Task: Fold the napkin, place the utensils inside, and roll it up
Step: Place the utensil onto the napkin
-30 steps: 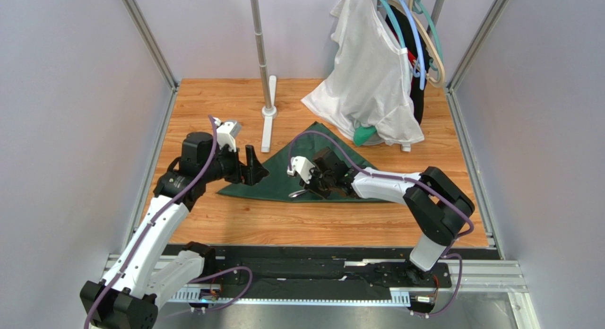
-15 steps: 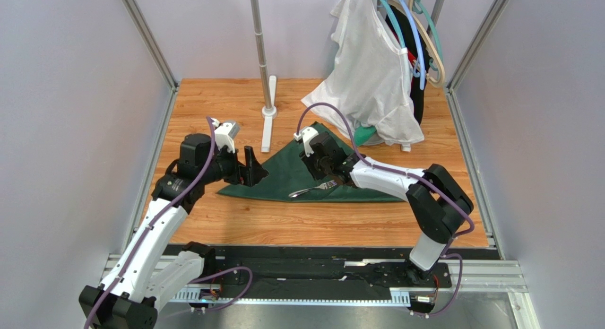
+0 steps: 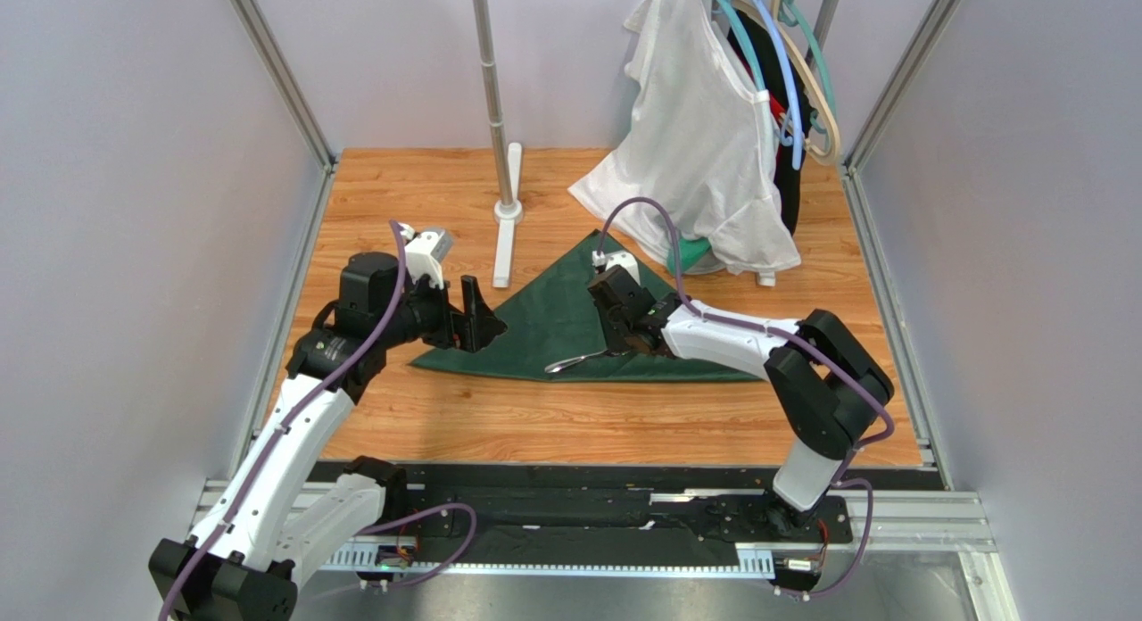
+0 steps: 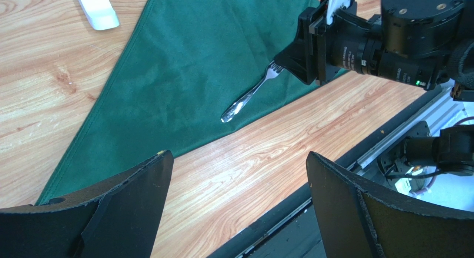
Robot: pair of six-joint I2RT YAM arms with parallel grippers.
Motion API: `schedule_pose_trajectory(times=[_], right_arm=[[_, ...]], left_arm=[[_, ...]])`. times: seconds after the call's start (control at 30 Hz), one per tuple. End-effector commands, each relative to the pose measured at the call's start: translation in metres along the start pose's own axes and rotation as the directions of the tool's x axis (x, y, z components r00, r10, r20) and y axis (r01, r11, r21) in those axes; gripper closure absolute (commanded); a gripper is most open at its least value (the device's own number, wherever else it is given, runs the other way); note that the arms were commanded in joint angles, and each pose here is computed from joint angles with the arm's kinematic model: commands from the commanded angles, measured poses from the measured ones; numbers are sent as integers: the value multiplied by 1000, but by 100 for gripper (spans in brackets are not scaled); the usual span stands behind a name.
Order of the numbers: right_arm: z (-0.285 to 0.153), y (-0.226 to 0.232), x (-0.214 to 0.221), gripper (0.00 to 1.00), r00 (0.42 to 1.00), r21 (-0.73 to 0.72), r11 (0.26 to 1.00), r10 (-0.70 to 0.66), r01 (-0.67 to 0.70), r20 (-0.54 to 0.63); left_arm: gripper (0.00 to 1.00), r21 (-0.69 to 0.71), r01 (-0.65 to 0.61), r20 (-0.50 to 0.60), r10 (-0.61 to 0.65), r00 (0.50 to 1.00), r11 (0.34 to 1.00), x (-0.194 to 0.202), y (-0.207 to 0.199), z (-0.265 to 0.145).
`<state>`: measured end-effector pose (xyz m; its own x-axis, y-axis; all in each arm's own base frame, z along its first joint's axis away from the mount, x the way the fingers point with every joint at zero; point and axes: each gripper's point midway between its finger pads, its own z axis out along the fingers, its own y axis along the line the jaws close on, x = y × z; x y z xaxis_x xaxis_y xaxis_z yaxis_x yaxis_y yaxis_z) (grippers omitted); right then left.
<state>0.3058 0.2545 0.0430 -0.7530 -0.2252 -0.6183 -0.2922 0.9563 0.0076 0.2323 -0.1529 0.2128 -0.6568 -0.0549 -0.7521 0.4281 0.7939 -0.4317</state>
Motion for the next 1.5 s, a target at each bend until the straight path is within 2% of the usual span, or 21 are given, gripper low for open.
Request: schedule_pose_trajectory(times=[0.0,0.43,0.57,0.73,1.0,1.2,1.47], right_arm=[[-4,-15,-2,68,995,72,993,92,-94,28],[-10,-25,-7,68,993,94,989,106,-111,49],[-9,-38,-7,67,987,85,984,156,-160,43],[-10,-25,-2,67,992,-50,991,128,-127,24],[-13,-32,-3,67,977,-181,962,210,-202,26],[-14,-19,0,68,978,-291,936,209,-201,-3],[-5,-12,5,71,976,-312,925,213,-216,-43]], left_arm=[[1,27,3,18,-4,1000,1000,-4,-4,0],[1,28,1,28,-1,1000,1000,-5,-5,-2],[1,31,-3,30,2,1000,1000,-5,-6,-2],[1,34,-4,32,3,999,999,-5,-7,-3],[1,30,-1,30,1,1000,1000,-4,-6,-3],[1,32,0,29,-1,1000,1000,-4,-6,-2],[1,29,3,27,-4,1000,1000,-4,-5,-1]])
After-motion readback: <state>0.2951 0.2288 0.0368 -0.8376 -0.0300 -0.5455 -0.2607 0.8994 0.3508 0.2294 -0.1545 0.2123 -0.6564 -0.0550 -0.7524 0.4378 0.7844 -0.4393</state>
